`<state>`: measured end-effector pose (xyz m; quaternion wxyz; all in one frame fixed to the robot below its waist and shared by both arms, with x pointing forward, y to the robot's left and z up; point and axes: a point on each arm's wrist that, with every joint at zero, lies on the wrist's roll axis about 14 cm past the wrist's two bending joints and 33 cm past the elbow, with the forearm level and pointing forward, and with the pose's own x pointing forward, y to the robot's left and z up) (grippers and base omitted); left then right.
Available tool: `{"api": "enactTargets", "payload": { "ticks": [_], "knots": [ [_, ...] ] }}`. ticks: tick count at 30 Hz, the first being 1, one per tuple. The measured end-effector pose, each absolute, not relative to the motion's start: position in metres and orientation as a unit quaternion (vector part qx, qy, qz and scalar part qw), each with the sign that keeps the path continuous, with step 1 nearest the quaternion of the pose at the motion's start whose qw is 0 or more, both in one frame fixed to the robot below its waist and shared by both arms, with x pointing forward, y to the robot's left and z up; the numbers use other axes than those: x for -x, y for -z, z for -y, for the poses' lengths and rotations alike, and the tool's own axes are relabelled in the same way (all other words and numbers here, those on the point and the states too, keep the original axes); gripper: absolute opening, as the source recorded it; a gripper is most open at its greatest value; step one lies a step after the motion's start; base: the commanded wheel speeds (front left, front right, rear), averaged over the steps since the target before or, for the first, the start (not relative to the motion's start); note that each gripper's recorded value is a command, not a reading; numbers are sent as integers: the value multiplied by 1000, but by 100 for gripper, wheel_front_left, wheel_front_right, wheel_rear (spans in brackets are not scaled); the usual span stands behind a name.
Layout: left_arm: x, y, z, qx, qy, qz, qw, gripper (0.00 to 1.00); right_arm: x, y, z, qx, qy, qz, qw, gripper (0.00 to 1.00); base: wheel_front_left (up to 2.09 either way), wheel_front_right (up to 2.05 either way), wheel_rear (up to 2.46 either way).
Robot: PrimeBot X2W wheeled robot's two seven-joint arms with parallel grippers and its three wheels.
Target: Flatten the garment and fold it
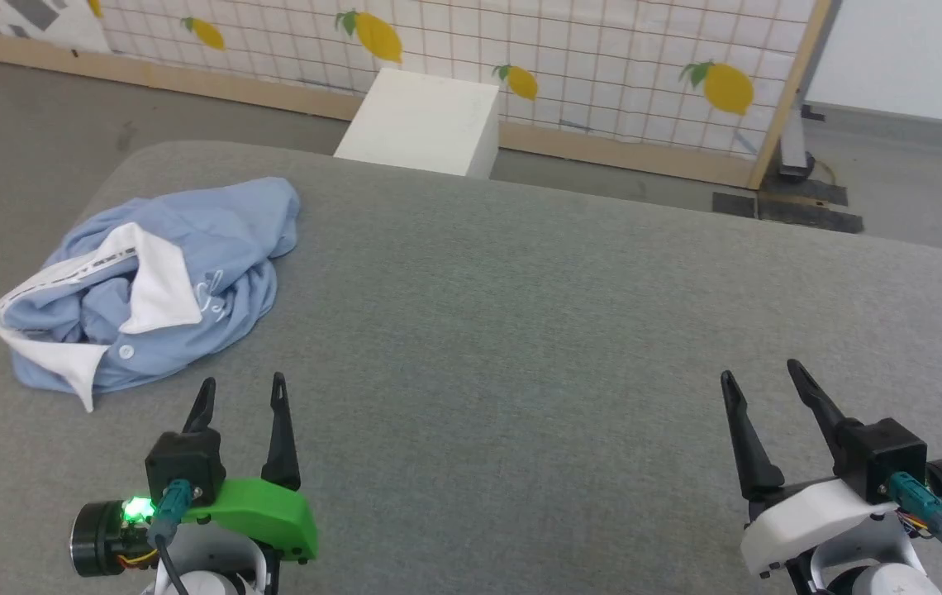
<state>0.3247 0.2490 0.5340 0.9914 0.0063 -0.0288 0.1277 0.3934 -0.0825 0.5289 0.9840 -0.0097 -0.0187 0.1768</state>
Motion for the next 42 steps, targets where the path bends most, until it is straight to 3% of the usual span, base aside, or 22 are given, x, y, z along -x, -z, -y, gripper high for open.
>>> {"api": "enactTargets", "payload": {
  "ticks": [42],
  "knots": [
    [-257,-524,-317,6,-268,39,963,100,-400,-527,-4,-14,-295,37,955,100,0,0,0]
  ]
}}
